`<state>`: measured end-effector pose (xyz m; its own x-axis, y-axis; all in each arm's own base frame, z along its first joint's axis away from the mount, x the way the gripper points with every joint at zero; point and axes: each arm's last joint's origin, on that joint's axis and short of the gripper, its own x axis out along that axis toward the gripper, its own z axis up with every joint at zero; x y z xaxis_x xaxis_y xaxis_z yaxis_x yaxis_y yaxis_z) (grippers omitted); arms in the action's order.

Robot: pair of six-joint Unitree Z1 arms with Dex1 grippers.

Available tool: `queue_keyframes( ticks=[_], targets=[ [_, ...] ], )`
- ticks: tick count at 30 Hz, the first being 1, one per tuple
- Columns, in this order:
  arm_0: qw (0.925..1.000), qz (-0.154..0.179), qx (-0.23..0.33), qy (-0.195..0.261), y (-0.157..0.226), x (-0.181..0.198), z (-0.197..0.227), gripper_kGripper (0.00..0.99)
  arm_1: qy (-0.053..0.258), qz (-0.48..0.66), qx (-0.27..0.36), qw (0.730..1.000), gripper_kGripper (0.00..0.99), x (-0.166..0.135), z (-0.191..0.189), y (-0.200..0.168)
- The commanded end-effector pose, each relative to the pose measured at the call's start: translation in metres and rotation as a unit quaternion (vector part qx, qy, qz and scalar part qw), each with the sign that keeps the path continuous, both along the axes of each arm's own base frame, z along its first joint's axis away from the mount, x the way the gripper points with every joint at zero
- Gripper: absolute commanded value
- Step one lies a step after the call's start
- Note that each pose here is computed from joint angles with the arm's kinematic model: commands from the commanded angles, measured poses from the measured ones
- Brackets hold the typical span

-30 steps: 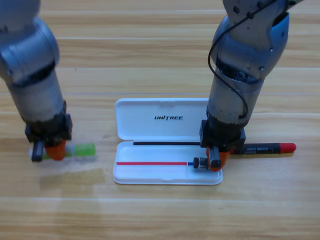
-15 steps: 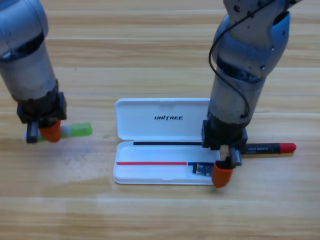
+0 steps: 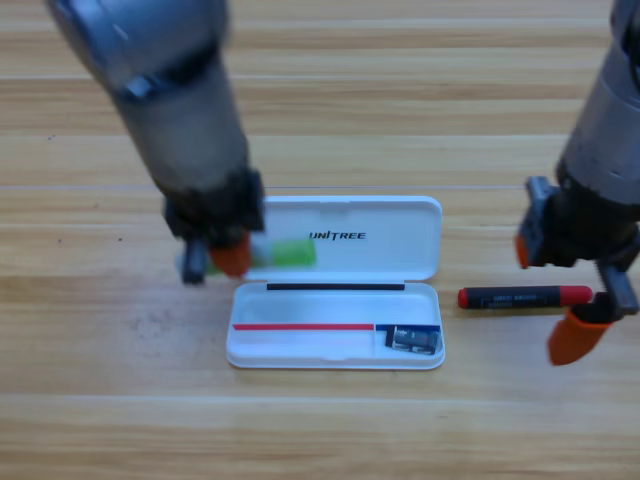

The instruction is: Clean up eraser and pencils

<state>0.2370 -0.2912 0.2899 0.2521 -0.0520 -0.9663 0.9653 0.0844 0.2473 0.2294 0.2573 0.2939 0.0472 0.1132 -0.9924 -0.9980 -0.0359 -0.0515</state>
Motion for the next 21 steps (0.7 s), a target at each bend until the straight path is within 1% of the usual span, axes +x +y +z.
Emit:
queue_keyframes(
  ticks=[1, 5, 12, 14, 17, 20, 21],
  targets=[
    [0.9981, -0.027, 0.041, 0.036, -0.035, -0.008, -0.050, 0.000, 0.006, -0.053, -0.035, 0.998, 0.986, 0.054, -0.046, -0.028],
    [0.9974, -0.027, 0.051, 0.043, -0.040, -0.004, -0.068, 0.000, 0.014, -0.047, -0.043, 0.998, 0.979, 0.075, -0.072, -0.023],
    [0.9970, -0.024, 0.056, 0.048, -0.046, 0.000, -0.084, 0.000, 0.024, -0.025, -0.053, 0.998, 0.920, 0.096, -0.105, -0.010],
    [0.9969, -0.024, 0.057, 0.049, -0.046, 0.000, -0.087, 0.000, 0.023, -0.020, -0.056, 0.998, 0.897, 0.101, -0.112, -0.010],
    [0.9969, -0.024, 0.057, 0.050, -0.048, 0.001, -0.089, 0.000, 0.017, -0.018, -0.062, 0.998, 0.891, 0.109, -0.121, -0.010],
    [0.9969, -0.024, 0.057, 0.050, -0.049, 0.001, -0.091, 0.000, 0.021, -0.011, -0.066, 0.998, 0.815, 0.114, -0.128, -0.013],
    [0.9969, -0.024, 0.057, 0.050, -0.049, 0.002, -0.091, 0.000, 0.022, -0.009, -0.067, 0.997, 0.810, 0.114, -0.129, -0.013]
  ],
)
